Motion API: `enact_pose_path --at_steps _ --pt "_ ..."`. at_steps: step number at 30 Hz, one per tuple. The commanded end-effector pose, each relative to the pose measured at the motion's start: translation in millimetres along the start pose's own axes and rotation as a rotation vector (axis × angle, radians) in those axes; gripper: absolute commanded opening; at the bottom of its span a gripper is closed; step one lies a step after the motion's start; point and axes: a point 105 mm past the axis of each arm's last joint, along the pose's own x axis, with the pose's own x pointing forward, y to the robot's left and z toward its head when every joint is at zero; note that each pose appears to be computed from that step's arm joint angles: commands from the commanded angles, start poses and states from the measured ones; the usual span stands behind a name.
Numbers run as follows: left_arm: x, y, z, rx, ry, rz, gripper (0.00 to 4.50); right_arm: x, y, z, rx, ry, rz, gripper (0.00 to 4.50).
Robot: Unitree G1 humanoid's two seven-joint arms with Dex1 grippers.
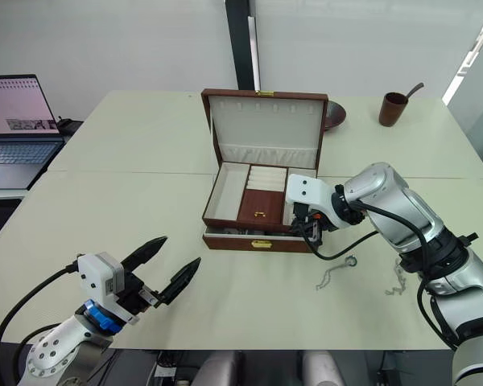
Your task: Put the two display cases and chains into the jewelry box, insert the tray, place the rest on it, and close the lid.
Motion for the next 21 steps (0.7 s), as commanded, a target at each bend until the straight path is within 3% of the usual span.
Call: enact_pose_path --at_steps 1,21 --pt "2.5 -6.5 12.3 0.022 -0.039 -0.017 4.50 -7.3 4.1 7.2 -0.065 0.003 0.002 0.00" --pt "7.9 -8.6 15.4 0.017 -0.044 -0.023 4.50 -2.4 6.0 5.5 -0.082 0.006 0.007 0.00"
